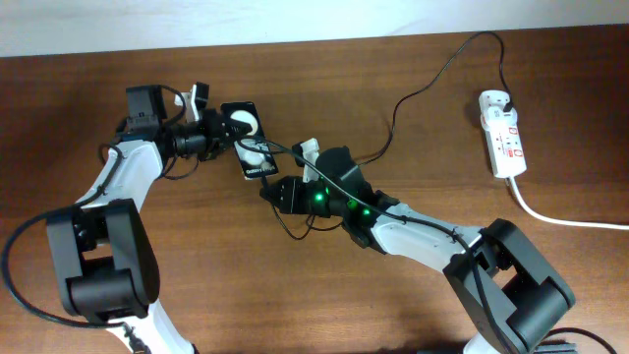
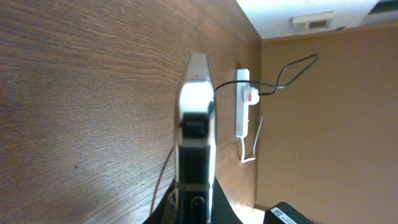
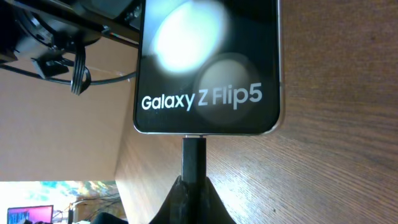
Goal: Plug charger to phone and switch on socket
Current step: 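Push the USB-C plug into the phone's bottom port with the right gripper, then release the plug with the right gripper and lower the phone flat with the left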
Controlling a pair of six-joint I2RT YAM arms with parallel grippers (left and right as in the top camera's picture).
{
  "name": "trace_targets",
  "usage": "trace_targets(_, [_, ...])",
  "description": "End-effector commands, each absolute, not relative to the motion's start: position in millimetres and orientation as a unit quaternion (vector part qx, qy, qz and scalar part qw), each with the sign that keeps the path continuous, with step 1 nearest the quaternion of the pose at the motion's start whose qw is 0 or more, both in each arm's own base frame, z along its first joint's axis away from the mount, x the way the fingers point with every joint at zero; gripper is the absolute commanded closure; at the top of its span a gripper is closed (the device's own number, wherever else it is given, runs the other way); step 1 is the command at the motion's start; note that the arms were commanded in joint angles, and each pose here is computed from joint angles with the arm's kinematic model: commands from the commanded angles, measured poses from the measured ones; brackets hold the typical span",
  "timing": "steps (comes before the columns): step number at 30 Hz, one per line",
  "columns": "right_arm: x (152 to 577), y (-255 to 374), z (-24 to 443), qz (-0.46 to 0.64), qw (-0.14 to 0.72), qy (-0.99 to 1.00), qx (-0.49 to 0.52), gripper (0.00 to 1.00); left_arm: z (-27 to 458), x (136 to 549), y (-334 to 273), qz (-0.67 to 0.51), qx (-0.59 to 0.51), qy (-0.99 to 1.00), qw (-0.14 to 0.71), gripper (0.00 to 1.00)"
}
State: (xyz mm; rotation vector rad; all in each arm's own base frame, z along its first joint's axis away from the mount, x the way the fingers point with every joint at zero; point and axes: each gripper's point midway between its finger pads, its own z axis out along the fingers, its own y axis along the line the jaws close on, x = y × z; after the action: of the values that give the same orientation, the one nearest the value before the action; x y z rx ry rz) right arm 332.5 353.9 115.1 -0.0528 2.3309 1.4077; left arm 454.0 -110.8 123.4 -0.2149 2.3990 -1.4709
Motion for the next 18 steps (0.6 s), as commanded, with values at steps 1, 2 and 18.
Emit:
trace_targets(1, [393, 322, 140, 0.459, 0.330, 0.824, 0.047, 0.96, 133, 423, -139, -0.580, -0.022, 0.806, 0.113, 1.00])
trace_targets(2, [393, 322, 140, 0.458, 0.330, 0.824, 0.047, 0.96, 133, 421, -139, -0.581, -0.026, 0.807, 0.108, 1.00])
trace_targets(18, [374, 319, 126, 0.456, 0.293, 0.839, -0.053, 0.17, 130, 422, -138, -0.573, -0.030, 0.812, 0.108, 1.00])
